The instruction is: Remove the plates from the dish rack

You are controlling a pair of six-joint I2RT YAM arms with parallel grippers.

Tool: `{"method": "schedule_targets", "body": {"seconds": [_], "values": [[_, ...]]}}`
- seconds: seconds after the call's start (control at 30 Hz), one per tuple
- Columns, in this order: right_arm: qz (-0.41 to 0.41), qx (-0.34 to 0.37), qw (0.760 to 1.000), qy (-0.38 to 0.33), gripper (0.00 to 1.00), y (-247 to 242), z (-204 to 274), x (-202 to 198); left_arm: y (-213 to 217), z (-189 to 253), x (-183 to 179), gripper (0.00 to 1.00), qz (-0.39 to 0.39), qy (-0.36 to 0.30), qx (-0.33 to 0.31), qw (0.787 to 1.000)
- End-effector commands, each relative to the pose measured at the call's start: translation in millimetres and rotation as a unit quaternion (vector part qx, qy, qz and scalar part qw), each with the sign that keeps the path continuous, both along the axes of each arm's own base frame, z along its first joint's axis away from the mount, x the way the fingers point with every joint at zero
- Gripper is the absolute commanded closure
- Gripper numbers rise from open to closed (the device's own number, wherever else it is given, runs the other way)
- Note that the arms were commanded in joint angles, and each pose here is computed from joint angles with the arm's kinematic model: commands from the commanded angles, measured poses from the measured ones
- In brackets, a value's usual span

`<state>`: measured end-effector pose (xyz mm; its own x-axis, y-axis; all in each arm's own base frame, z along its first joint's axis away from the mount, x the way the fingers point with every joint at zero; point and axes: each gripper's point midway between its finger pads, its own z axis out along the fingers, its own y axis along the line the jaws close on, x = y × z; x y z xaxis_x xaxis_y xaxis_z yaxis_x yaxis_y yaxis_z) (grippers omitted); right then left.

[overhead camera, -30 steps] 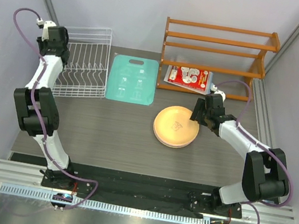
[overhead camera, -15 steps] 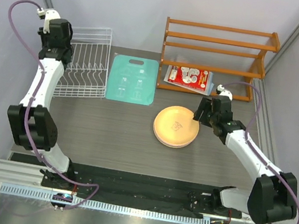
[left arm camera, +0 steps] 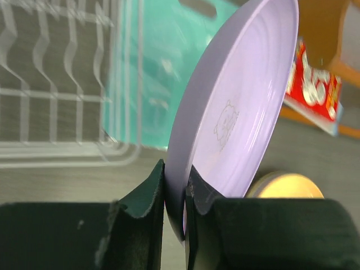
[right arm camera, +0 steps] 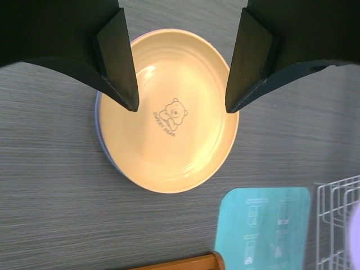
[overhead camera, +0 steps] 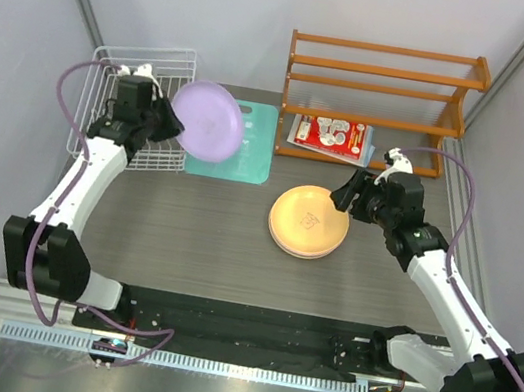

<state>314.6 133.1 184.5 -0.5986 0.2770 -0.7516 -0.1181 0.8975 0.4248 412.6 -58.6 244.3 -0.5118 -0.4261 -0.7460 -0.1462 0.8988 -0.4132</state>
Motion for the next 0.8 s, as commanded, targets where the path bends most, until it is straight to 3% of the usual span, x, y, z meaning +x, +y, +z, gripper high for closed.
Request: {"method": "schedule_targets", "body": {"seconds": [0.0, 0.23, 0.53, 0.77], "values": [[0.029, 0.052, 0.998, -0.021, 0.31, 17, 22, -7, -77, 14, -15, 1.0, -0.12, -0.01, -0.135, 0.984], [0.078, 0.104, 0.991, -0.013, 0.31, 43, 21, -10, -140, -6, -50, 1.0, -0.207, 0.02, -0.161, 0.965], [0.101, 0.128, 0.987, -0.016, 0.3, 60, 23, -6, -173, -35, -76, 1.0, -0.247, 0.048, -0.158, 0.955], [0.106, 0.13, 0.986, 0.002, 0.3, 68, 6, -1, -198, -29, -85, 1.0, -0.28, 0.045, -0.164, 0.945]]}}
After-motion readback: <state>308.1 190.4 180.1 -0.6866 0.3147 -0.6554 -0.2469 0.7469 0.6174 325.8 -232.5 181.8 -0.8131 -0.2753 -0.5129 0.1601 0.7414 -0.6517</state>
